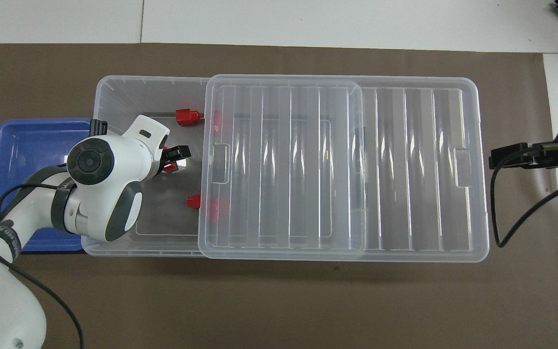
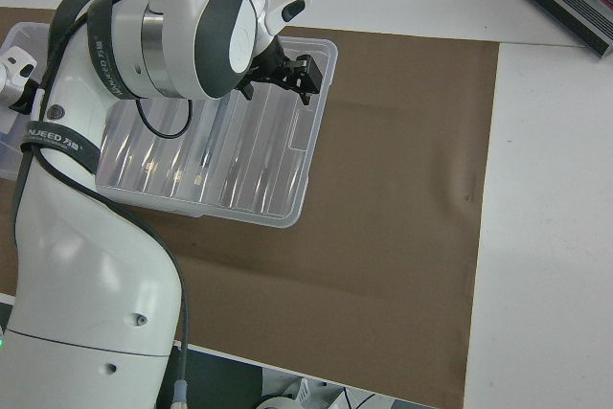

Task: Place red block in blue tray from box
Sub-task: 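Lift the red block and carry it to the blue tray, then lower the block into the tray while the right gripper grips the lid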

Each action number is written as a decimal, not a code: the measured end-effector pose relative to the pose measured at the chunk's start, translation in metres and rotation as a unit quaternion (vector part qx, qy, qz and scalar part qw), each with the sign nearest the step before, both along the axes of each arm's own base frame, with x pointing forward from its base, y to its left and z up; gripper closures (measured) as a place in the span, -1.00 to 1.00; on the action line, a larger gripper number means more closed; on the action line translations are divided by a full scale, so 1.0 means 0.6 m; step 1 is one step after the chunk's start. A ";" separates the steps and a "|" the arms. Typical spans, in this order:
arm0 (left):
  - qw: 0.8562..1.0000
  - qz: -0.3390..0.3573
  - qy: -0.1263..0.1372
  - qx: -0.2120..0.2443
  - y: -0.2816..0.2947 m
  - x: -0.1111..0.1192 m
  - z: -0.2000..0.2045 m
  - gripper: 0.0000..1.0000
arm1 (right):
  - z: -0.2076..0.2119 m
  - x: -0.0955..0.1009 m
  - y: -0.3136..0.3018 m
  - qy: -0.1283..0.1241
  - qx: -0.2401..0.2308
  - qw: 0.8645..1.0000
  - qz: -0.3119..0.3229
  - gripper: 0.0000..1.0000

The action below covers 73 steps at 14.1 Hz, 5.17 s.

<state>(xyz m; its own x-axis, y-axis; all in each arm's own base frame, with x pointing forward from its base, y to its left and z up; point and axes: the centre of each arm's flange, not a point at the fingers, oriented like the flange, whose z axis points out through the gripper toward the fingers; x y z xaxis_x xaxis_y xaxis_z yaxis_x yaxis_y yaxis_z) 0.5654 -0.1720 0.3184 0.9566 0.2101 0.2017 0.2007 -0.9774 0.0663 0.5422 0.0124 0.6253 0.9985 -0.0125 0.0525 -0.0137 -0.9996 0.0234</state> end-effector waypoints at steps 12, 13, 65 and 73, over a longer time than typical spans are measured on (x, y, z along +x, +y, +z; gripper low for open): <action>1.000 -0.013 0.001 0.013 -0.002 -0.001 -0.012 0.31 | 0.010 0.009 -0.008 0.045 0.000 0.999 -0.009 -1.00; 1.000 -0.013 0.001 0.013 -0.002 -0.001 -0.012 0.31 | 0.009 0.008 -0.009 0.048 0.000 0.999 -0.010 -1.00; 0.985 -0.160 0.024 0.053 0.416 -0.028 -0.003 0.31 | -0.205 0.089 -0.095 -0.063 0.006 0.995 -0.082 0.98; 0.984 -0.168 0.015 0.057 0.420 -0.024 -0.020 0.31 | -0.241 0.100 -0.102 -0.066 0.007 0.994 -0.084 0.98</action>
